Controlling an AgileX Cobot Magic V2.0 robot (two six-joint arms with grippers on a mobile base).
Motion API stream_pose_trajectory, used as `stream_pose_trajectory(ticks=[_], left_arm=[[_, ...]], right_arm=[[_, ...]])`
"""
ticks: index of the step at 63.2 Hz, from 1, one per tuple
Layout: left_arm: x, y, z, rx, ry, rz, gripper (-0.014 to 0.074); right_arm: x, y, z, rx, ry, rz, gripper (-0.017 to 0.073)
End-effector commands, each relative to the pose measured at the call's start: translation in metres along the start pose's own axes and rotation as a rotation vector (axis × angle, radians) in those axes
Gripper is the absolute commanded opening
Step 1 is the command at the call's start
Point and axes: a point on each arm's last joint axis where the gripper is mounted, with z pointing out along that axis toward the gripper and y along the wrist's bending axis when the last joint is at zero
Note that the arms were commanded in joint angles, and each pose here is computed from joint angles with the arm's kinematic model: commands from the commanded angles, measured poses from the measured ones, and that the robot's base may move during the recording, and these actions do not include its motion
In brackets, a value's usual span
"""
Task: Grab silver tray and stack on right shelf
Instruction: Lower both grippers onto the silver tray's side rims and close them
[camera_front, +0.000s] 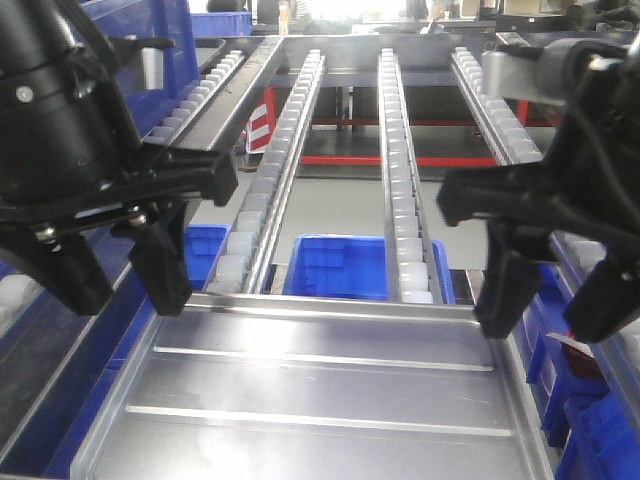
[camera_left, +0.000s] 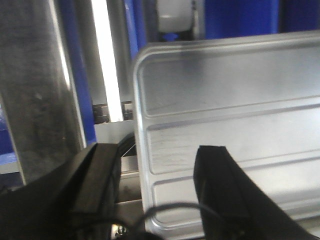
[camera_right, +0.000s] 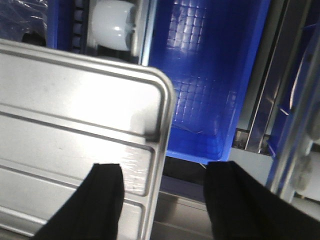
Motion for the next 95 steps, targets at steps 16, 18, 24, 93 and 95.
stream_pose_trajectory(ticks=[16, 18, 24, 93, 95], left_arm=[[-0.009, -0.007, 0.000, 0.021, -0.043, -0.012, 0.0253], [-0.009, -0.008, 0.001, 0.023, -0.044, -0.018, 0.0253], [-0.009, -0.012, 0.003, 0.029, -0.056, -0.012, 0.0253], [-0.007, -0.004, 0.035, -0.119, 0.014, -0.033, -0.0093], [-0.008, -0.004, 0.034, -0.121, 0.013, -0.032, -0.0093]], right_arm=[[-0.010, 0.004, 0.010, 0.007, -0.019, -0.013, 0.0463], [-0.010, 0.004, 0.012, 0.009, -0.017, -0.013, 0.0463], [-0.010, 0.004, 0.016, 0.010, -0.015, -0.013, 0.0463], [-0.007, 0.003, 0.035, 0.040, 0.040, -0.036, 0.0057], [-0.008, 0.003, 0.034, 0.043, 0.042, -0.038, 0.0057]])
